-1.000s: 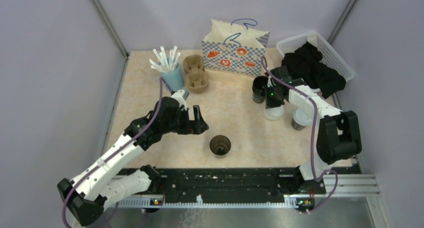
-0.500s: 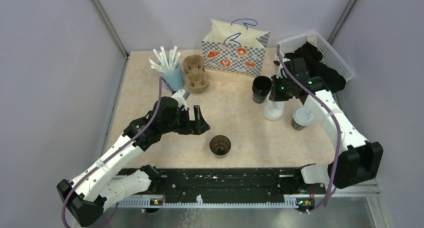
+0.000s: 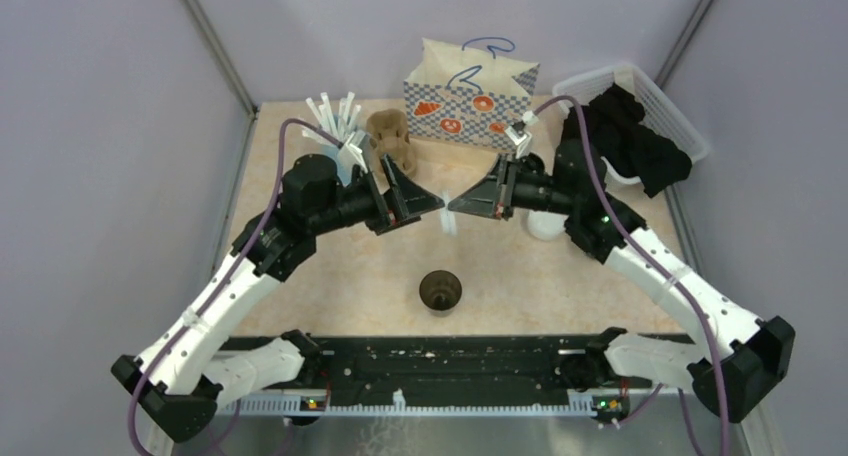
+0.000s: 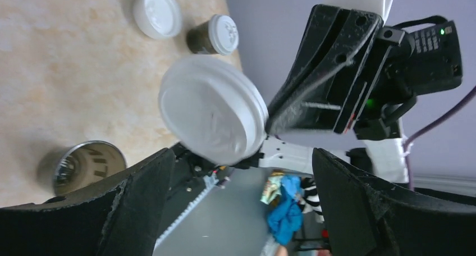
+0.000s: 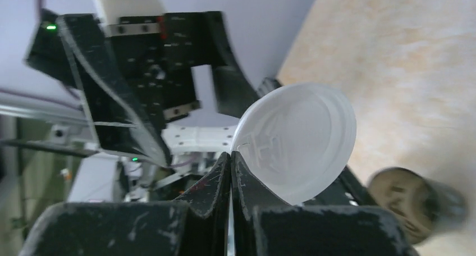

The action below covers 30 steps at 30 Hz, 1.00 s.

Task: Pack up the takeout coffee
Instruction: Close the cup lid on the coffee cup.

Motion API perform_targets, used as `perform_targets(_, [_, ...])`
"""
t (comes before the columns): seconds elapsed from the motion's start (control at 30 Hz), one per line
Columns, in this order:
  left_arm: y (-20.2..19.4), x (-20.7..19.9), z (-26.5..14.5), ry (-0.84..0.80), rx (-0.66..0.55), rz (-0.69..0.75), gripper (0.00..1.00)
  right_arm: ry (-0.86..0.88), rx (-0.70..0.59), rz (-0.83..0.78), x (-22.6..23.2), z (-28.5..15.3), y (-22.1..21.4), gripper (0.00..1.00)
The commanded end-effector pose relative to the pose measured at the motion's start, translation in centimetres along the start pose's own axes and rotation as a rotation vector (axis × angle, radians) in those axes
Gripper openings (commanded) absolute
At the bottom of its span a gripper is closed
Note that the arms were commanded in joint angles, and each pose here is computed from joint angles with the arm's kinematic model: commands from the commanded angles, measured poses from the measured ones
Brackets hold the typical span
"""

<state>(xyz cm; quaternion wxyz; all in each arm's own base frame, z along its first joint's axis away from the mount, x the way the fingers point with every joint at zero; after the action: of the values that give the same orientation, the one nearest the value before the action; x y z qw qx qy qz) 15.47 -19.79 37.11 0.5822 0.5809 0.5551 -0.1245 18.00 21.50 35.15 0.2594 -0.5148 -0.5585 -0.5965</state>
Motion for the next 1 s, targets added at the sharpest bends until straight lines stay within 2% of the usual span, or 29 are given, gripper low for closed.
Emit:
perform_targets(0.0, [0.0, -1.5, -0.3, -0.133, -0.002, -0.169, 0.99, 0.279, -0.02, 0.072, 5.7, 1.3, -0.3, 0.0])
perform_targets(0.23, [-0.7, -1.0, -1.9, -0.1, -0.057, -0.208, 0.99, 0.315, -0.032, 0.106, 6.3, 1.8, -0.9, 0.0])
perform_targets(0.43, [-1.2, -1.2, -2.0, -0.194, -0.057, -0.233, 0.97, 0.328, -0.046, 0.131, 6.1, 1.6, -1.4, 0.0])
perform_targets(0.83, [-0.6, -2.2, -3.0, -0.296, -0.14, -0.148, 0.99, 0.359, -0.064, 0.174, 6.2, 0.9, -1.7, 0.0])
perform_targets(0.97, [-0.4, -2.4, -2.9, -0.31, -0.131, -0.142, 0.99, 0.356, -0.06, 0.177, 6.2, 0.8, -1.8, 0.0])
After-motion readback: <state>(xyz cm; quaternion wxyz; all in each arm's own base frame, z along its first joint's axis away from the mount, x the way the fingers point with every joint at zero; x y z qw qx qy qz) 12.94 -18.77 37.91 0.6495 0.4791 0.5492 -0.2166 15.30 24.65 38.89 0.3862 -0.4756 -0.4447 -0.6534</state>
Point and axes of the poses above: each gripper's point midway between its finger pads, its own z axis out along the fingers, its own x axis along the line the jaws close on, y = z × x, the point moved 8 cm from there along -z, back along the fingers, and after that the axes turned 6 degrees about z, right-handed, at the moved point
